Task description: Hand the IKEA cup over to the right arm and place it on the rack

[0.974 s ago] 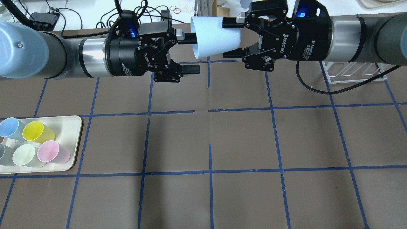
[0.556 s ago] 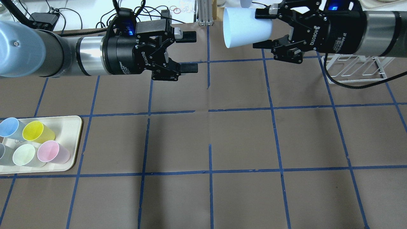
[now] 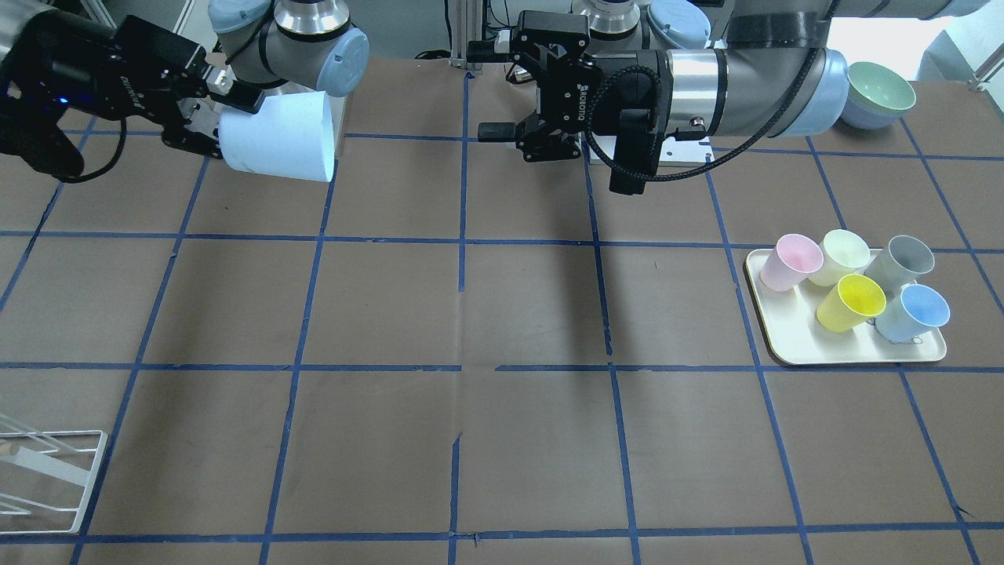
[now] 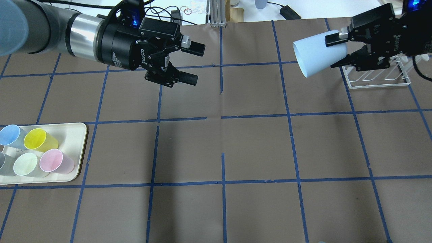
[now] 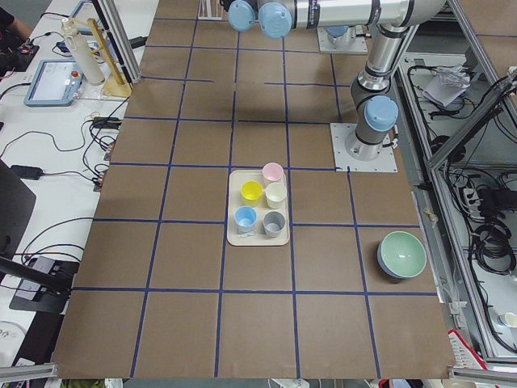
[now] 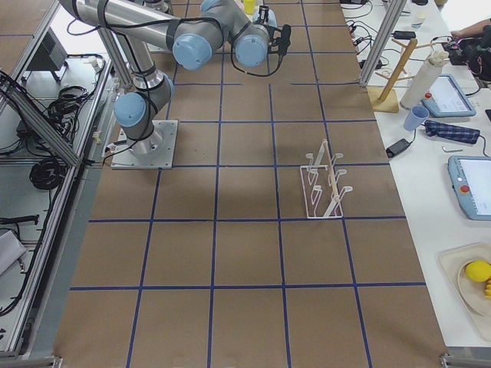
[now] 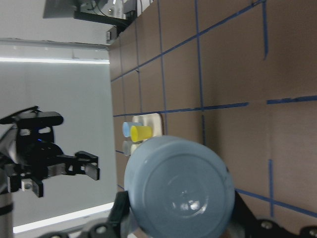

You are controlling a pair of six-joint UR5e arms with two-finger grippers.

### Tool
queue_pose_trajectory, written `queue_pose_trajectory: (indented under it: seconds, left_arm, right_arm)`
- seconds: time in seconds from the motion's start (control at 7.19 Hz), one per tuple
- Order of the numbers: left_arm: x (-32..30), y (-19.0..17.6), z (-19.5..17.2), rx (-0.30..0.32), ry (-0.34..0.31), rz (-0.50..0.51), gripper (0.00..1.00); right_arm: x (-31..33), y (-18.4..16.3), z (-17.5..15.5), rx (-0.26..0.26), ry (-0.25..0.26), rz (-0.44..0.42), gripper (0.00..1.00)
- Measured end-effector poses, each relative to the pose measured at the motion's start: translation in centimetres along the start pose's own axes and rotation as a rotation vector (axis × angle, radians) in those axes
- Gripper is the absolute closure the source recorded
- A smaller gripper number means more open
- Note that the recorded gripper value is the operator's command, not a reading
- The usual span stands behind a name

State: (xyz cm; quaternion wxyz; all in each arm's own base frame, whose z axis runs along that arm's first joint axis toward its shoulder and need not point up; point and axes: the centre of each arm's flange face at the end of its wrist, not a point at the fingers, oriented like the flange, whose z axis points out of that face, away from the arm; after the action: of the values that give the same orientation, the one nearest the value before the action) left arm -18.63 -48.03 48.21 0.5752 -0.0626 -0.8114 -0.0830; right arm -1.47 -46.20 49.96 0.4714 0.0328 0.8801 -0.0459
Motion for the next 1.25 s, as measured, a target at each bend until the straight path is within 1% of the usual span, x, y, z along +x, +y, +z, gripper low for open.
queue_pose_trajectory:
  seconds: [0.14,0.28,0.42,0.56,0.7,0.83,0.97,1.11,1.25]
  left_arm:
    - [0.3,-0.3,-0.6,-0.017,-0.119,-0.038,0.0]
    - [0.2,-0.5,-1.3,-0.018,-0.278,-0.063,0.0]
    - [0.0,-0.8,-2.3,-0.003,-0.46,-0.075,0.0]
    - [-0.3,-1.1,-3.4,0.037,-0.625,-0.094,0.0]
    - [-0.4,-1.6,-4.7,0.109,-0.774,-0.129,0.0]
    - [-0.4,-1.9,-5.7,0.173,-0.913,-0.16,0.0]
    - [-0.6,-2.2,-6.2,0.206,-1.035,-0.165,0.0]
    - [-0.6,-2.5,-5.8,0.222,-1.119,-0.145,0.0]
    - [-0.5,-2.6,-5.1,0.227,-1.163,-0.125,0.0]
  right_arm:
    - [0.0,-0.3,-1.3,-0.011,0.138,-0.086,1.0]
    - [0.1,-0.6,-2.5,-0.019,0.275,-0.161,1.0]
    - [0.1,-0.6,-3.4,-0.017,0.381,-0.221,1.0]
    - [0.2,-1.0,-4.1,-0.006,0.467,-0.287,1.0]
    - [0.4,-1.5,-4.8,0.005,0.547,-0.351,1.0]
    - [0.6,-2.1,-5.5,0.018,0.616,-0.394,1.0]
    - [1.2,-2.7,-5.9,0.026,0.678,-0.417,1.0]
    - [2.5,-3.7,-6.3,0.03,0.747,-0.426,1.0]
    - [4.2,-5.1,-6.5,0.039,0.813,-0.407,1.0]
